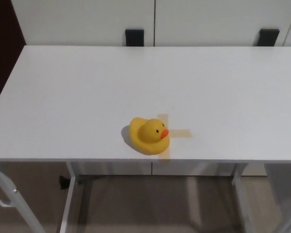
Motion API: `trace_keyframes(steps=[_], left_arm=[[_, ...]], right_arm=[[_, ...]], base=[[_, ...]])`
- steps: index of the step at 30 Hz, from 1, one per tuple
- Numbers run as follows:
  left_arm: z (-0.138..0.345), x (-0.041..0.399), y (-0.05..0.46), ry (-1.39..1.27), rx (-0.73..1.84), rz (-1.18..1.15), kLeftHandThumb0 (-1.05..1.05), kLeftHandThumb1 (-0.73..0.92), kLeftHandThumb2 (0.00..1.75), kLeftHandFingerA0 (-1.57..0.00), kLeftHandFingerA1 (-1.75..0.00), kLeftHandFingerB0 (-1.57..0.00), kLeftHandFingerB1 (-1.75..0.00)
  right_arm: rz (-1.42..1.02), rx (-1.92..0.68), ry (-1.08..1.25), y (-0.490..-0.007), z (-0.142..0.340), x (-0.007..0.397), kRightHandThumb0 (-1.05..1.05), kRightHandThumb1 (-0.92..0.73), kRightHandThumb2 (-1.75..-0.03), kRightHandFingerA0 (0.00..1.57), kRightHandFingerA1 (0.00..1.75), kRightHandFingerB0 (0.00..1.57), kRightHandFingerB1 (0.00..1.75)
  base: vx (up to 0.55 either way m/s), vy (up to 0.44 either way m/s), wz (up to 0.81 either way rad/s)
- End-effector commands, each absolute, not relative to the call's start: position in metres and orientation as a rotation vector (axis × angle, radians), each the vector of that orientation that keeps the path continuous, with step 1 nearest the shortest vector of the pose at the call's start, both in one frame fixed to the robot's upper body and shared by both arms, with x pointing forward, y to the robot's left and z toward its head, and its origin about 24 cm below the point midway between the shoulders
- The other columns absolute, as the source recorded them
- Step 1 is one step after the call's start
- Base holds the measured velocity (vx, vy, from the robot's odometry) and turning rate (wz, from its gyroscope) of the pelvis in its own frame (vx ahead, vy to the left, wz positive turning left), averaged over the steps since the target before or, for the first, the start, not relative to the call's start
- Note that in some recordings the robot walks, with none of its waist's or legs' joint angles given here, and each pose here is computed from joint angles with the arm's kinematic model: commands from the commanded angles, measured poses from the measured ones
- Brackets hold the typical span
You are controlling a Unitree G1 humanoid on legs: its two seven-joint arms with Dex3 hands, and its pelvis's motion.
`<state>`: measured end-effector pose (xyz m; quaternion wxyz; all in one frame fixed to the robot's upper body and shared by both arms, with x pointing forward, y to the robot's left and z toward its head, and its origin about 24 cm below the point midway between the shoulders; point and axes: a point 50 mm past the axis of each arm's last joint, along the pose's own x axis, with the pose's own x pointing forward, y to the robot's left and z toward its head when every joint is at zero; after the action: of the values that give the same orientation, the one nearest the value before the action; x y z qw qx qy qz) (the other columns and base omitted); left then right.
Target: The robot uses its right hand to push the yellow duck toy to the center of the white desk.
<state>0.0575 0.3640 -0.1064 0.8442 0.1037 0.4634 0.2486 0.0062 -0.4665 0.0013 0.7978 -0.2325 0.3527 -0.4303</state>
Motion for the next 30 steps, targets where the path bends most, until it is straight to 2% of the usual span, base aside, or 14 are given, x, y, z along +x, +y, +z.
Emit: trace_keyframes(steps=[1,3,4,12,13,16,17,20,21,22,26,27,28,30], left_arm=[[-0.103,0.046,0.375,1.036,0.252,0.596,0.01,0.46,1.18,-1.35,-1.27,-1.29,-1.23],[-0.102,0.049,0.376,1.038,0.272,0.591,-0.02,0.46,1.14,-1.31,-1.26,-1.28,-1.25],[-0.103,0.05,0.375,1.05,0.291,0.575,0.04,0.45,1.16,-1.32,-1.25,-1.25,-1.21],[-0.103,0.049,0.375,1.084,0.335,0.54,0.01,0.45,1.17,-1.29,-1.23,-1.27,-1.23],[-0.102,0.046,0.378,1.097,0.369,0.517,0.0,0.45,1.12,-1.23,-1.19,-1.24,-1.19],[-0.1,0.042,0.38,1.111,0.388,0.505,0.01,0.43,1.13,-1.21,-1.18,-1.26,-1.2],[-0.1,0.039,0.382,1.123,0.391,0.511,0.02,0.45,1.15,-1.26,-1.2,-1.25,-1.19],[-0.099,0.038,0.383,1.126,0.39,0.516,0.02,0.45,1.15,-1.26,-1.2,-1.25,-1.19],[-0.099,0.038,0.383,1.128,0.378,0.531,0.04,0.42,1.24,-1.25,-1.24,-1.23,-1.24],[-0.099,0.038,0.383,1.129,0.384,0.525,0.01,0.43,1.08,-1.23,-1.19,-1.24,-1.19],[-0.099,0.04,0.383,1.124,0.383,0.521,0.02,0.43,1.1,-1.22,-1.2,-1.25,-1.2],[-0.099,0.041,0.382,1.124,0.383,0.521,0.02,0.44,1.1,-1.16,-1.16,-1.24,-1.2],[-0.099,0.041,0.383,1.116,0.368,0.539,-0.01,0.45,1.09,-1.23,-1.18,-1.2,-1.16],[-0.099,0.042,0.383,1.109,0.357,0.552,-0.01,0.45,1.09,-1.23,-1.18,-1.2,-1.16]], right_arm=[[-0.848,-0.299,0.862,-0.439,-0.04,0.0,-0.12,-0.61,-0.79,1.03,0.77,0.79,0.72],[-0.764,-0.36,0.902,-0.433,-0.045,0.004,-0.08,-0.55,-0.82,1.06,0.68,0.84,0.67],[-0.708,-0.397,0.925,-0.43,-0.049,0.007,-0.05,-0.5,-0.96,1.04,0.64,0.85,0.67],[-0.604,-0.461,0.967,-0.425,-0.054,0.011,-0.02,-0.5,-0.97,1.01,0.68,0.85,0.68],[-0.555,-0.504,1.001,-0.425,-0.055,0.011,-0.08,-0.56,-0.9,1.01,0.62,0.82,0.63],[-0.552,-0.514,1.022,-0.426,-0.054,0.007,-0.1,-0.56,-0.86,0.98,0.65,0.77,0.66],[-0.583,-0.489,1.025,-0.429,-0.052,0.002,-0.13,-0.59,-0.83,0.97,0.69,0.74,0.68],[-0.595,-0.477,1.022,-0.429,-0.052,0.0,-0.13,-0.59,-0.83,0.97,0.69,0.74,0.68],[-0.591,-0.47,1.021,-0.43,-0.051,-0.001,-0.13,-0.59,-0.84,0.95,0.67,0.73,0.66],[-0.58,-0.489,1.032,-0.43,-0.051,0.0,-0.15,-0.59,-0.79,0.97,0.64,0.73,0.64],[-0.575,-0.499,1.043,-0.43,-0.052,0.003,-0.11,-0.56,-0.87,0.96,0.63,0.74,0.64],[-0.579,-0.492,1.04,-0.43,-0.052,0.003,-0.11,-0.57,-0.86,0.96,0.64,0.73,0.64],[-0.599,-0.482,1.025,-0.43,-0.053,0.003,-0.12,-0.55,-0.76,0.99,0.66,0.72,0.63],[-0.614,-0.475,1.014,-0.43,-0.053,0.003,-0.12,-0.55,-0.76,0.99,0.66,0.72,0.63]], base=[[0.0,0.0,0.0],[0.0,0.0,0.0],[0.0,0.0,0.0],[0.0,0.0,0.0],[0.0,0.0,0.0],[0.0,0.0,0.0],[0.0,0.0,0.0],[0.0,0.0,0.0],[0.0,0.0,0.0],[0.0,0.0,0.0],[0.0,0.0,0.0],[0.0,0.0,0.0],[0.0,0.0,0.0],[0.0,0.0,0.0]])
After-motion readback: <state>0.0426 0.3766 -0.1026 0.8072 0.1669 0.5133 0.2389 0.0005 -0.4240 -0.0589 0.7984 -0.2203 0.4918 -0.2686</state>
